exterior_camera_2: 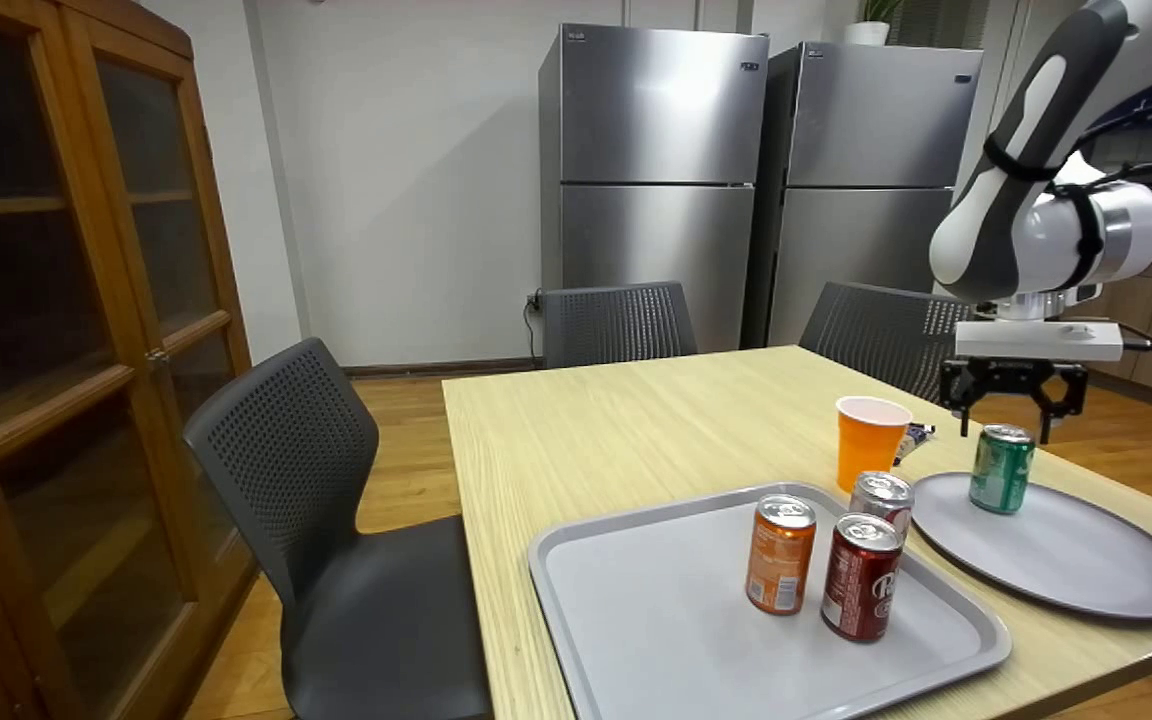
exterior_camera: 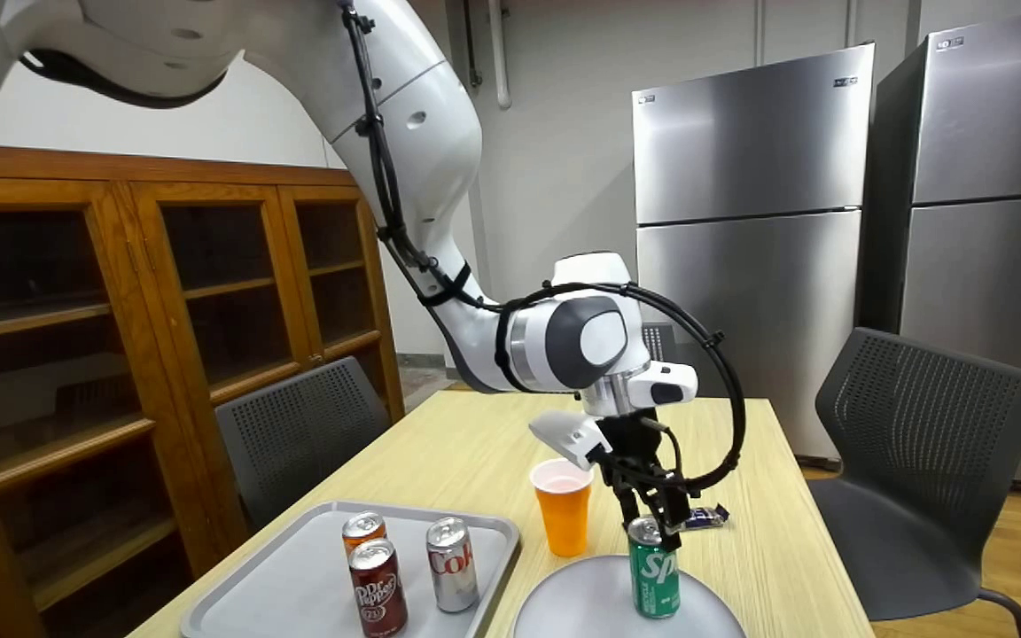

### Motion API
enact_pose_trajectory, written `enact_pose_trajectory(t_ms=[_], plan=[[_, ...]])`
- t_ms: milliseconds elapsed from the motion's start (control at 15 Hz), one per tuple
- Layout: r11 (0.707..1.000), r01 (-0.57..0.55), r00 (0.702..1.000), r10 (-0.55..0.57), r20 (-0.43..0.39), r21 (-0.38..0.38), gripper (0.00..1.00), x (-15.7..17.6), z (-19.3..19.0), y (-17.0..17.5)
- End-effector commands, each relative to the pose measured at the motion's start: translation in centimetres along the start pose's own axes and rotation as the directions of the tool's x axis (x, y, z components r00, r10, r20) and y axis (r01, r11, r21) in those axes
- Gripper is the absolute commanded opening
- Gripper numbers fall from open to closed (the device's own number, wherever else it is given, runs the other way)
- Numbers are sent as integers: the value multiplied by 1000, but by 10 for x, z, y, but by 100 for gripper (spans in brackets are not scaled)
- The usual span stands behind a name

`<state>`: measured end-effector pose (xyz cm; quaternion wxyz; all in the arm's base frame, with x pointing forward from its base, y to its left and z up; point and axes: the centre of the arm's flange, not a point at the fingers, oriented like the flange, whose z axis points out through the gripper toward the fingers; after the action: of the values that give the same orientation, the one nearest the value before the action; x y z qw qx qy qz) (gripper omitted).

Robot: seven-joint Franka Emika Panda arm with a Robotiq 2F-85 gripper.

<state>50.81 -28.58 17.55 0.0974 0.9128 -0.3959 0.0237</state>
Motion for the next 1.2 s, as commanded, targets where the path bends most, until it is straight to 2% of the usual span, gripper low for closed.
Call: enact_pose_trajectory(t_ms=[0,600,1133], plan=[[1000,10,1000,-10,6,19,100,10,-13,3],[999,15,998,-12,-55,46,100,0,-48,-6],[994,76,993,-69,-96,72,100,-49,-85,-36]])
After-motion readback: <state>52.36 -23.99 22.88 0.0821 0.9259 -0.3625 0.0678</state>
